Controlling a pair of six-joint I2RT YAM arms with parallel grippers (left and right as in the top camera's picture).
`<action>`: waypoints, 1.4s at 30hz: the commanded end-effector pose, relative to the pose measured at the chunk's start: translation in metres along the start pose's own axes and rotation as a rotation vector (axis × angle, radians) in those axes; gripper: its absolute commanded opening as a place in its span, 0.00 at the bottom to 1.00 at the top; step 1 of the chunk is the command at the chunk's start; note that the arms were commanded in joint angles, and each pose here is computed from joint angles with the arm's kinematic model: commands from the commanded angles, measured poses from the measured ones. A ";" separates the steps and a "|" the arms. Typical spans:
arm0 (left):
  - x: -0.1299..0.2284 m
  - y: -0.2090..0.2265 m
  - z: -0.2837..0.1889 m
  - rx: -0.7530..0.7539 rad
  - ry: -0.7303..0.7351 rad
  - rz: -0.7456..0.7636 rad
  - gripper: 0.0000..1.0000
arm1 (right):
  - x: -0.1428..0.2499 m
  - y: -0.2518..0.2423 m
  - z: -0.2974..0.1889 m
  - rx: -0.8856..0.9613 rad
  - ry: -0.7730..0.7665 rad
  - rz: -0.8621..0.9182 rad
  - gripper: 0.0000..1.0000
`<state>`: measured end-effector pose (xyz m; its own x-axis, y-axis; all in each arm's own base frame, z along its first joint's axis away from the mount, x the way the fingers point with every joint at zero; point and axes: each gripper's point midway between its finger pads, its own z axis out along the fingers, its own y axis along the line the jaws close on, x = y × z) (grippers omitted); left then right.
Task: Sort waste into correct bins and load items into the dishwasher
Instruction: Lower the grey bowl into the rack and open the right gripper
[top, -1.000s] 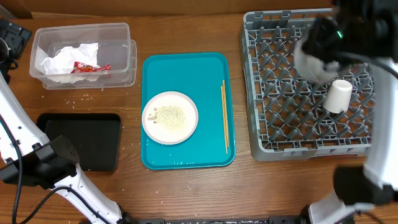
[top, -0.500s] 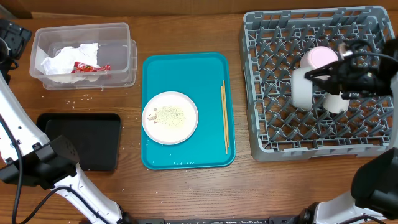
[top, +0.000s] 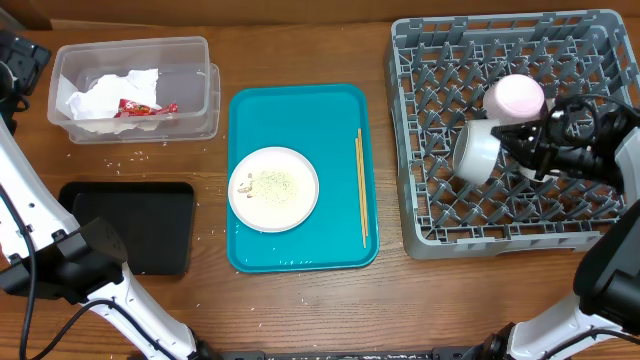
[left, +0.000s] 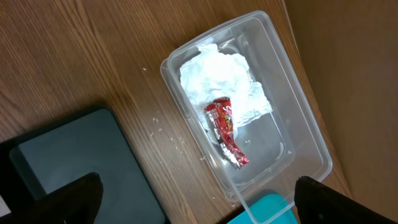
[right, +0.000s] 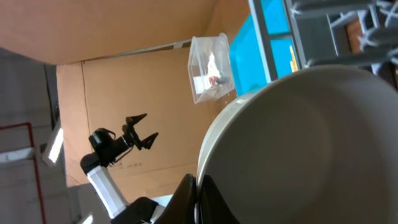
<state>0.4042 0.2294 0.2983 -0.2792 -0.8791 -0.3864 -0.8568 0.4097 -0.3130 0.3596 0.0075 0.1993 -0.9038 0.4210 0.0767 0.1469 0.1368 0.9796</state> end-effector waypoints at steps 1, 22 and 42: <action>0.001 -0.002 0.003 -0.007 0.000 0.026 1.00 | 0.002 0.004 0.001 -0.045 -0.002 0.020 0.04; 0.001 -0.002 0.003 -0.007 0.000 0.026 1.00 | 0.017 -0.008 -0.003 0.000 0.016 0.161 0.04; 0.001 -0.002 0.003 -0.008 -0.001 0.026 1.00 | -0.021 -0.047 -0.097 0.800 -0.167 0.230 0.35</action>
<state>0.4043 0.2294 0.2984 -0.2794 -0.8788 -0.3867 -0.8566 0.4101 -0.3131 0.3378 -0.0458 0.1688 -0.8322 0.5075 0.2233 0.4817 0.4625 0.7443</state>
